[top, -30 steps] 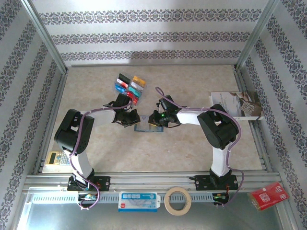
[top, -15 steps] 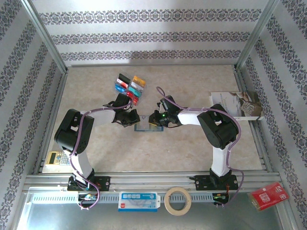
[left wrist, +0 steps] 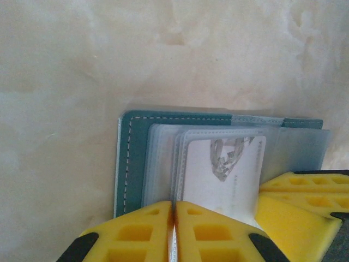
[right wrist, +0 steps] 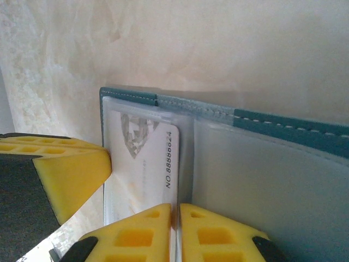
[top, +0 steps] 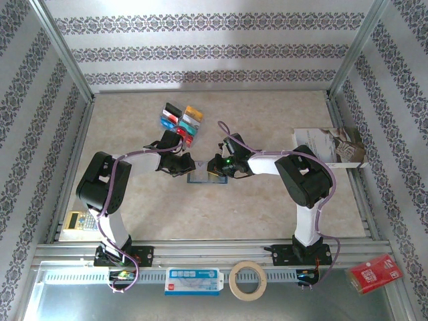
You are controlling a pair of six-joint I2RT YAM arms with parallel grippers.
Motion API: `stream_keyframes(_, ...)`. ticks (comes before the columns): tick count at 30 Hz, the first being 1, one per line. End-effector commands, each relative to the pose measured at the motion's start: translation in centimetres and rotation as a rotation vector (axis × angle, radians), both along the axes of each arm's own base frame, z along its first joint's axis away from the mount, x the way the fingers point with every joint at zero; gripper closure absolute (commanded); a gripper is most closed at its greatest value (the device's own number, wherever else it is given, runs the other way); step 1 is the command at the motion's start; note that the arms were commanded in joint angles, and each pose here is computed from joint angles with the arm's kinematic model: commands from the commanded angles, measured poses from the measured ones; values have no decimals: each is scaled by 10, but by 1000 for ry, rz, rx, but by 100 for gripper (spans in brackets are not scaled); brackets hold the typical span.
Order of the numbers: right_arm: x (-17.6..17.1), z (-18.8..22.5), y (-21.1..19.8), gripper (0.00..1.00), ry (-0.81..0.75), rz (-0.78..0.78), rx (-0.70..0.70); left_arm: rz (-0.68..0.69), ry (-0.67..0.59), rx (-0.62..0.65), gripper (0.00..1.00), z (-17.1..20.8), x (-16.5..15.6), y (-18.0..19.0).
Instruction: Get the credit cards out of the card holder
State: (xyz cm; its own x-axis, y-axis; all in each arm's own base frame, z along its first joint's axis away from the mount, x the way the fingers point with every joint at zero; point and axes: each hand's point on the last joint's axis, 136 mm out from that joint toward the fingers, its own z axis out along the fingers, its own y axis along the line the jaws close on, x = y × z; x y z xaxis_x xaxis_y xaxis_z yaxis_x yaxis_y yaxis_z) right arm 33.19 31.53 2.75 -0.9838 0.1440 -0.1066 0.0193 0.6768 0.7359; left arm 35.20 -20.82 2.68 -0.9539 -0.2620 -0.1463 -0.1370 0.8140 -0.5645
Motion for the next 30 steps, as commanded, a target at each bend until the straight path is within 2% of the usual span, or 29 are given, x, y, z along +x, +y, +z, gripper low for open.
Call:
stream_keyframes(1, -6, 2, 13, 88, -15, 56, 23, -15, 143, 90, 86, -37, -30, 17)
stream_keyframes(5, -4, 4, 9, 93, -26, 44, 6, -17, 142, 95, 84, -37, -29, 18)
stream_keyframes(16, -3, -3, -24, 96, -30, -29, -74, -22, 103, 113, 76, -21, -23, 21)
stream_keyframes(23, -3, -5, -25, 96, -23, -29, -74, -38, 78, 96, 76, -6, -17, 16)
stream_keyframes(30, -4, -3, -22, 96, -21, -21, -63, -44, 4, 59, 81, 28, -9, 10)
